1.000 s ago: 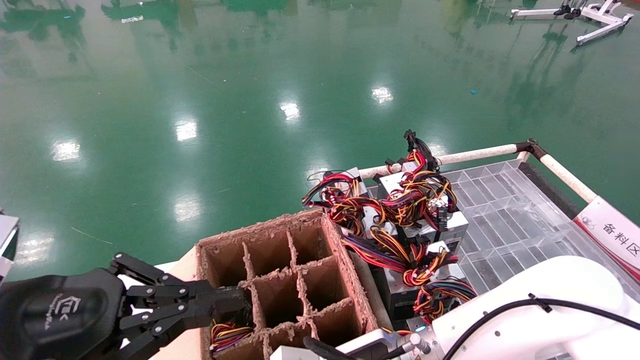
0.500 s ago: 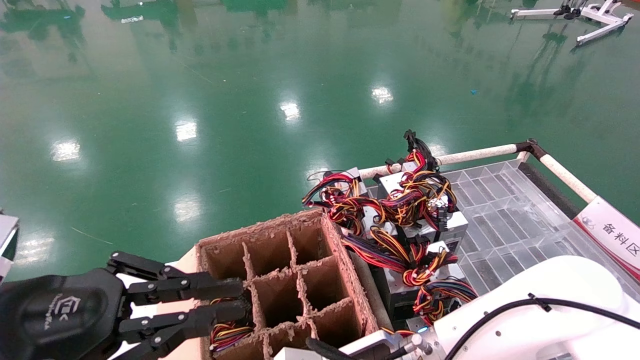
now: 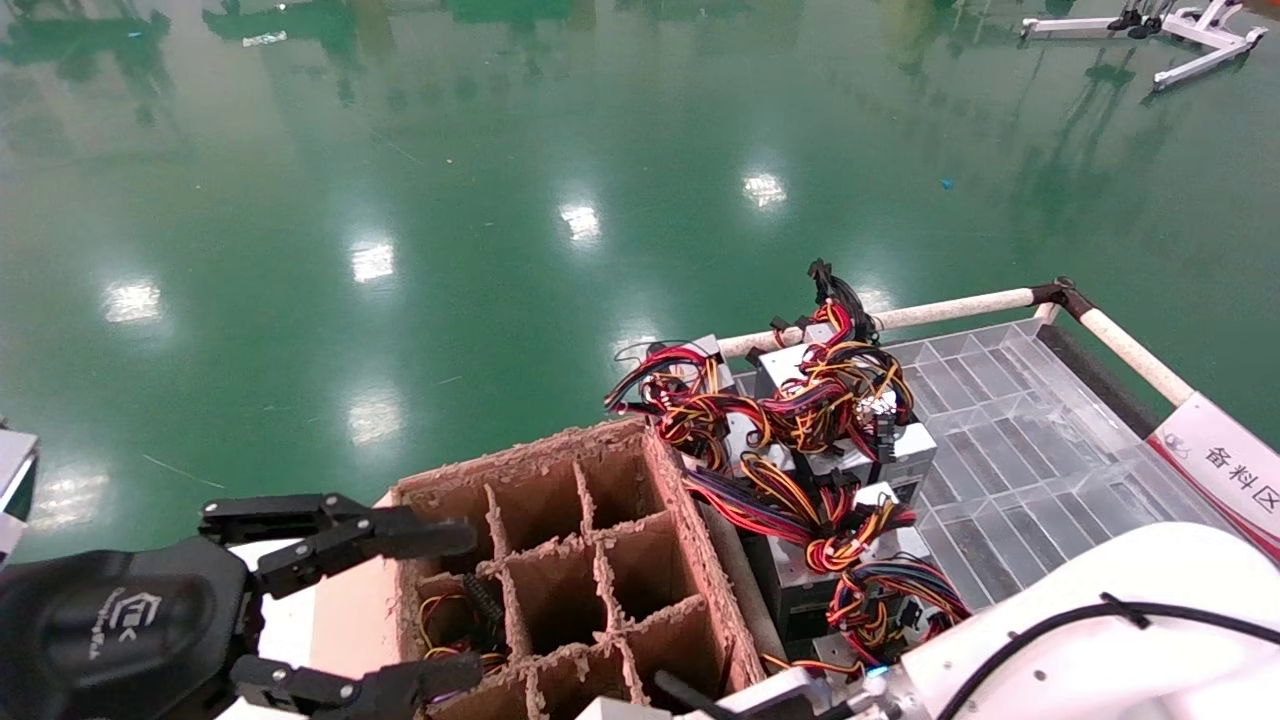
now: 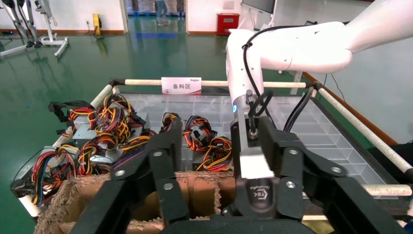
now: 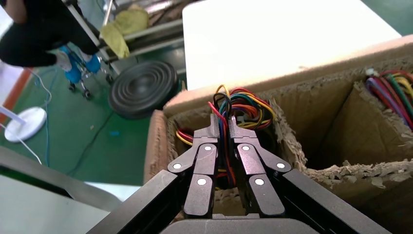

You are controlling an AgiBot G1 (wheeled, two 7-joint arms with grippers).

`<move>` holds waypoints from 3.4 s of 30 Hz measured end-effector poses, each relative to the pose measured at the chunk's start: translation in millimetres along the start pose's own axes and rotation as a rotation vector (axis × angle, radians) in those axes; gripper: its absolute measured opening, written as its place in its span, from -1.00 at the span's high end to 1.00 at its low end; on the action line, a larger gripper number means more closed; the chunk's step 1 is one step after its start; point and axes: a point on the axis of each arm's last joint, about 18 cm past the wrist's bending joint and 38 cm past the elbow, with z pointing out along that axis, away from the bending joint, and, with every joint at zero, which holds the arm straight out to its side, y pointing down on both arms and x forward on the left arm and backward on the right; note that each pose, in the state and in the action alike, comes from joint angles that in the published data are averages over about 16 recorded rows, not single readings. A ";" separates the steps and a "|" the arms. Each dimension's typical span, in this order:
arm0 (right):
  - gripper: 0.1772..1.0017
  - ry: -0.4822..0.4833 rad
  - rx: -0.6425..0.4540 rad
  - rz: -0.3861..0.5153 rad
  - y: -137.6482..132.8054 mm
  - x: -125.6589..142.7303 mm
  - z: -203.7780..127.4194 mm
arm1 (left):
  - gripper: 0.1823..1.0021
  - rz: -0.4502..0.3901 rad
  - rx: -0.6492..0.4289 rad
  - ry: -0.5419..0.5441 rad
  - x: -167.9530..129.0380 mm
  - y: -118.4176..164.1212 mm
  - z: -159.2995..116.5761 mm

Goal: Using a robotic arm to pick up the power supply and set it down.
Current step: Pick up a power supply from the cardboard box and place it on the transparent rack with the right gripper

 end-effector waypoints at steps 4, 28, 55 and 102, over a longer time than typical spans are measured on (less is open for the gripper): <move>0.92 0.024 0.079 0.015 -7.2 -2.9 -20.4 | 0.00 0.000 0.000 0.000 0.0 0.0 0.0; 0.94 0.489 0.344 -0.227 -117.9 -15.3 -264.2 | -0.94 0.000 0.000 0.000 0.0 0.0 0.0; 0.94 0.847 -0.252 -0.185 -51.5 -16.1 -397.7 | -1.00 0.000 0.000 0.000 0.0 0.0 0.0; 0.94 0.833 -0.486 -0.112 2.4 33.1 -386.6 | -1.00 0.000 0.000 0.000 0.0 0.0 0.0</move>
